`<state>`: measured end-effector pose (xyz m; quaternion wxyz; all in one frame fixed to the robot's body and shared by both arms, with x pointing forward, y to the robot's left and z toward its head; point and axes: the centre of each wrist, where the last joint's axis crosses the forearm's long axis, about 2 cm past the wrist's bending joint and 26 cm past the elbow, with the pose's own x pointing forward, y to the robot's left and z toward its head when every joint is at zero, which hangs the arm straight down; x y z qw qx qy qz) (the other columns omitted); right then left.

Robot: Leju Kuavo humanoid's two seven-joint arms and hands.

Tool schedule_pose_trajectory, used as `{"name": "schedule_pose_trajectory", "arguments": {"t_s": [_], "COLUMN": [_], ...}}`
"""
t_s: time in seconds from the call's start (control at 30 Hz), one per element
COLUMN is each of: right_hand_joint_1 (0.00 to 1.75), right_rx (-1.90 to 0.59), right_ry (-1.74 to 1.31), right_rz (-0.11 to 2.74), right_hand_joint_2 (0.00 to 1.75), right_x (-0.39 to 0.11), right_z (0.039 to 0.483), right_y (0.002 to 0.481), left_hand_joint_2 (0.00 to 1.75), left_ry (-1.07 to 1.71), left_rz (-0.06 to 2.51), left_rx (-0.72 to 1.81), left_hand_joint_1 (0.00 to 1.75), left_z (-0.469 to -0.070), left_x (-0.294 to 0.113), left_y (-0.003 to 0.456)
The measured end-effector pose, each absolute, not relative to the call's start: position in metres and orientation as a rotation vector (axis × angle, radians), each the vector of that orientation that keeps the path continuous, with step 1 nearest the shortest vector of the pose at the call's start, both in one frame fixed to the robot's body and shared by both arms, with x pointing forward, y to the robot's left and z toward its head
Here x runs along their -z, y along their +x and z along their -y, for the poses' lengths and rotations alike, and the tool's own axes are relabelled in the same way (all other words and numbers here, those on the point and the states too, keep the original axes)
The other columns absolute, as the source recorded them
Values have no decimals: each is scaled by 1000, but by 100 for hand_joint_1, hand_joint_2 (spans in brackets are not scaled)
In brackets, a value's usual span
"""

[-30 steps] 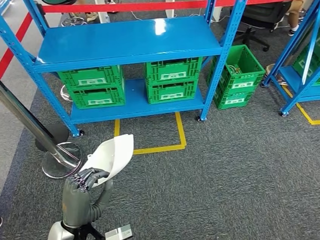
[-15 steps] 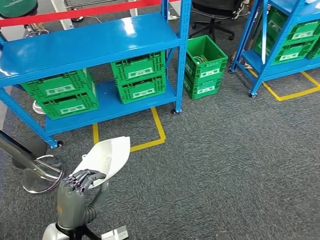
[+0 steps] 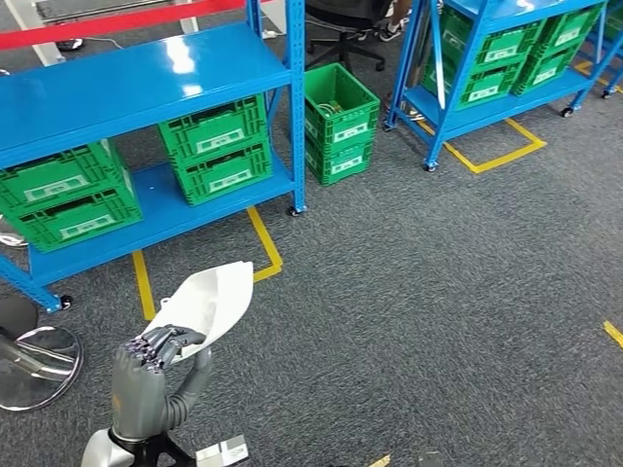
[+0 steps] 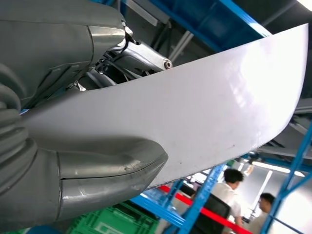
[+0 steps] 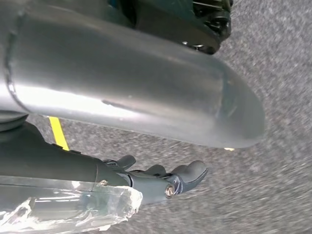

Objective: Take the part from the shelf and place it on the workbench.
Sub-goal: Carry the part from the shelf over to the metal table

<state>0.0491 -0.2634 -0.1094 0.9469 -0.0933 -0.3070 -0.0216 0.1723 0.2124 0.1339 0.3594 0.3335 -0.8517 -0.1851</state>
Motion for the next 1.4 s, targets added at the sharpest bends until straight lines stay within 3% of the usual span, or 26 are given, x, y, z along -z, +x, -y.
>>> {"name": "schedule_pose_trajectory", "arguments": {"t_s": [0.5, 1.4], "right_hand_joint_1": [0, 0], "right_rx": [171, 234], "right_ry": [-215, -277], "right_rz": [570, 513], "right_hand_joint_2": [0, 0], "right_x": [111, 110], "right_z": [267, 268], "right_y": [41, 42], "left_hand_joint_2": [175, 175], "left_ry": [573, 533], "left_rz": [2253, 2271], "left_rx": [493, 519], "left_hand_joint_1": [175, 175], "left_z": [-187, -171], "left_x": [-147, -150], "left_y": [204, 230]}}
